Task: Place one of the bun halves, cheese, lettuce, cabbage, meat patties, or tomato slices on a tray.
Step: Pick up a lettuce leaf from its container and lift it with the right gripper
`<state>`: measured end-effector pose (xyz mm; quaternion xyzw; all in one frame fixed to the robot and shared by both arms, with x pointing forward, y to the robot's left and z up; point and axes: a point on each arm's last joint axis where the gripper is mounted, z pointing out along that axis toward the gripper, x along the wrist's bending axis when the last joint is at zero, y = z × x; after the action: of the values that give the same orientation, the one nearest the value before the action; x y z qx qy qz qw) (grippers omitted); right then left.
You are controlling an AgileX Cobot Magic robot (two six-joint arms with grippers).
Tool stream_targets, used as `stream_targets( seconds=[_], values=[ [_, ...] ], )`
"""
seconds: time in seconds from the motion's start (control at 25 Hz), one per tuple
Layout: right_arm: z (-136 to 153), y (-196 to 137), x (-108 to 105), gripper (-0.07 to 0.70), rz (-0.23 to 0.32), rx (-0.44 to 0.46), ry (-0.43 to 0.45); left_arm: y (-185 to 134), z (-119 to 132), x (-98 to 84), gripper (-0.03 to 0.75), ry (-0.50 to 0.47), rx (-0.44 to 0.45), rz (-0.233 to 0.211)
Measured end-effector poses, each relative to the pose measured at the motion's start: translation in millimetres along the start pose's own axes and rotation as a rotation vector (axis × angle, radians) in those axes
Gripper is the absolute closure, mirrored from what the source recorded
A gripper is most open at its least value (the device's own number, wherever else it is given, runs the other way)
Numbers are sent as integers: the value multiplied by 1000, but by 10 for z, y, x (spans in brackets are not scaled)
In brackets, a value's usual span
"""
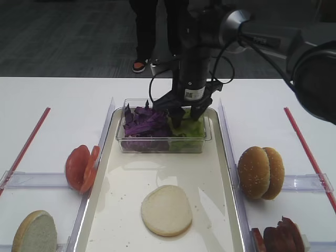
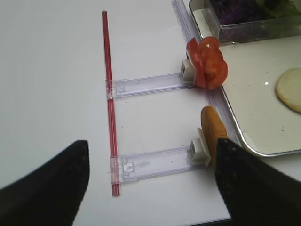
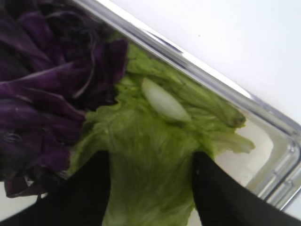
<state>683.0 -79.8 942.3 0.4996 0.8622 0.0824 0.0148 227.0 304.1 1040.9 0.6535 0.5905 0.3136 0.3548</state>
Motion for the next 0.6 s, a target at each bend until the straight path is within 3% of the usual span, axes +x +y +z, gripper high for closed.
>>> stream_targets(
  seconds=[0.6],
  values=[
    [93,-14,-19,290,-4,29,-12,0,0,0,193,0,0,0]
  ],
)
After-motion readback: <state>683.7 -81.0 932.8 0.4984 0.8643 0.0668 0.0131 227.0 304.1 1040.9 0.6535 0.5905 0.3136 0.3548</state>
